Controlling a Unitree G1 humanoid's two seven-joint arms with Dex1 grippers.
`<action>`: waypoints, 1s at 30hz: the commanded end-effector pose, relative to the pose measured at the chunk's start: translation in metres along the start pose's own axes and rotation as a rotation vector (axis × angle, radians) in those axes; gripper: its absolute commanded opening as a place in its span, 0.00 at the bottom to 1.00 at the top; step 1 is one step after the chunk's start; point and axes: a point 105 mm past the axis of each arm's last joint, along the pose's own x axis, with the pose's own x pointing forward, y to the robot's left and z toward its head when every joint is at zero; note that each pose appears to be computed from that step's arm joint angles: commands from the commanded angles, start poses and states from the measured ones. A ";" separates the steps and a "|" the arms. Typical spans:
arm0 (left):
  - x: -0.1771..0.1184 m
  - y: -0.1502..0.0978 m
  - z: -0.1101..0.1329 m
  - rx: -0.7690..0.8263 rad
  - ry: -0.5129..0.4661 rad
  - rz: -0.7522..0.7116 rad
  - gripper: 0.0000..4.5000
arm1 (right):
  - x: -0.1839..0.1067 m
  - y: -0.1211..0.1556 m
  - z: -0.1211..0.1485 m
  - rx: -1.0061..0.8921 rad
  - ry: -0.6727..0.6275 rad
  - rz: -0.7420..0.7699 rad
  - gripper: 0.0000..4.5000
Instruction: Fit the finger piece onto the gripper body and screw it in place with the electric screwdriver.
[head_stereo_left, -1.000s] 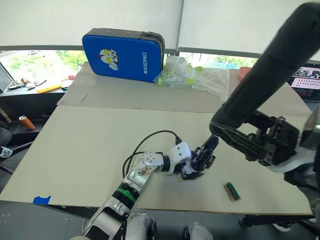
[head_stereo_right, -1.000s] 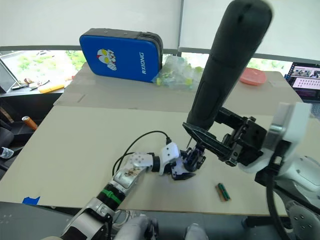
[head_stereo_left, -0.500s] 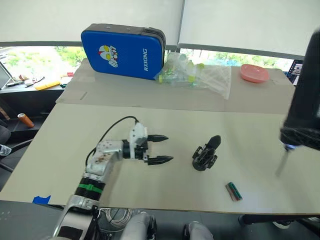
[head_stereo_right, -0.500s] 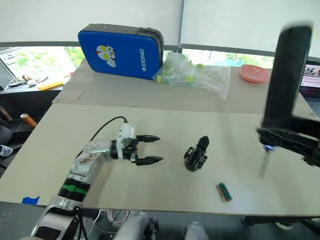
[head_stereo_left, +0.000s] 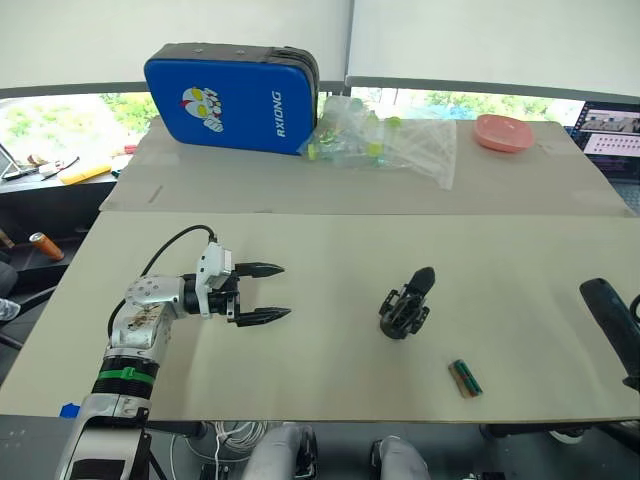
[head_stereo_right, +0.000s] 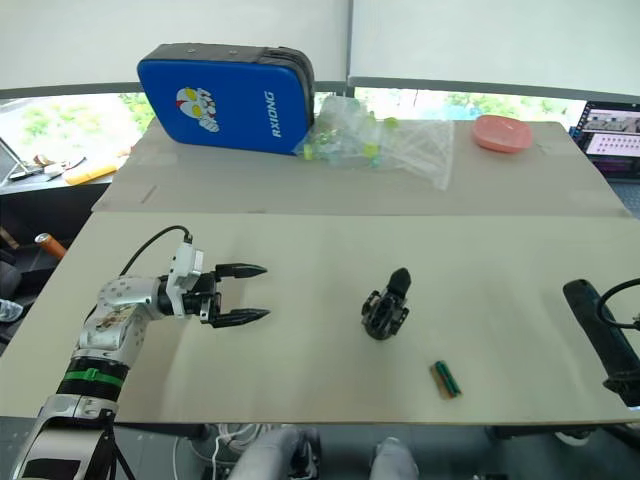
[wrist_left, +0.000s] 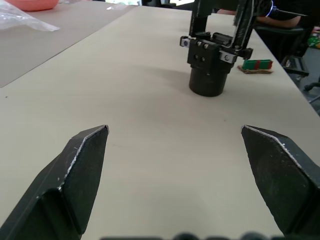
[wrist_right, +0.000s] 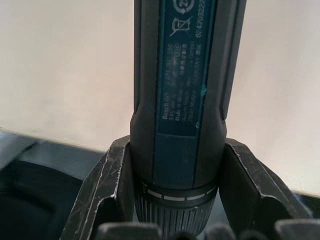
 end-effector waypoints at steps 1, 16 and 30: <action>-0.009 0.004 0.006 0.053 0.020 0.064 0.99 | 0.003 -0.011 0.005 -0.058 0.018 -0.029 0.43; -0.017 0.004 0.007 0.080 0.035 0.097 0.99 | 0.024 -0.027 0.016 -0.023 -0.019 -0.023 0.43; -0.041 0.018 0.001 0.111 0.102 0.190 1.00 | -0.057 -0.024 0.048 -0.153 -0.331 -0.068 0.99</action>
